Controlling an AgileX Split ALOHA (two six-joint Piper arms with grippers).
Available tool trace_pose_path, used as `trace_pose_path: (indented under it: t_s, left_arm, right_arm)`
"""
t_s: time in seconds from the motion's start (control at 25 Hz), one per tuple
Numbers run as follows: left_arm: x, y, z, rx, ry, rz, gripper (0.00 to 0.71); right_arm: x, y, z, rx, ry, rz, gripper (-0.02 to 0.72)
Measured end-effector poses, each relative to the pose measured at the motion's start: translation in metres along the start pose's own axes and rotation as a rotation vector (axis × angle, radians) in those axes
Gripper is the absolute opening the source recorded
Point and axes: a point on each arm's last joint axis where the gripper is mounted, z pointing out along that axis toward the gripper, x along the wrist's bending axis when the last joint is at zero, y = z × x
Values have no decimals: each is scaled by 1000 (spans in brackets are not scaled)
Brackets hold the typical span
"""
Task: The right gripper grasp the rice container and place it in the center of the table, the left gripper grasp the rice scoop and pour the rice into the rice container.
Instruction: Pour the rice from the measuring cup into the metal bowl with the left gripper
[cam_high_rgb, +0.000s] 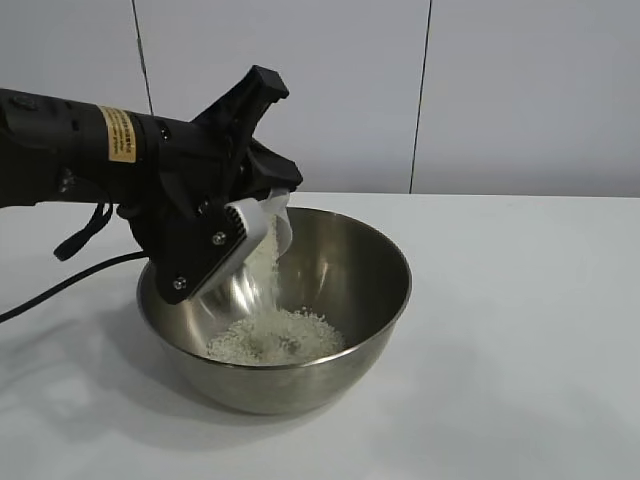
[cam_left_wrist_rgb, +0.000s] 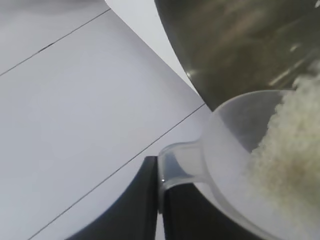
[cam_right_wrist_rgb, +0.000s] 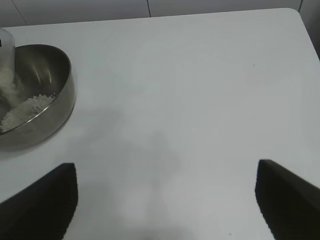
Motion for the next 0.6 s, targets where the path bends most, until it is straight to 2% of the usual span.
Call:
trace_pose_path:
  t_s: [0.08,0.2,0.36,0.6]
  left_arm:
    - [2,-5,0,1,-20,104,6]
    - [8,-12,-4,14,-28,185,6]
    - [17,-19,-11,35,-18,222,6]
    - [17,-18,-12,13,-28,257,6]
  right_arm:
    - [0,0,0,0,0,0,661]
    - [0,0,0,0,0,0,661]
    - [0,0,0,0,0,0,661]
    - [0,0,0,0,0,0,661]
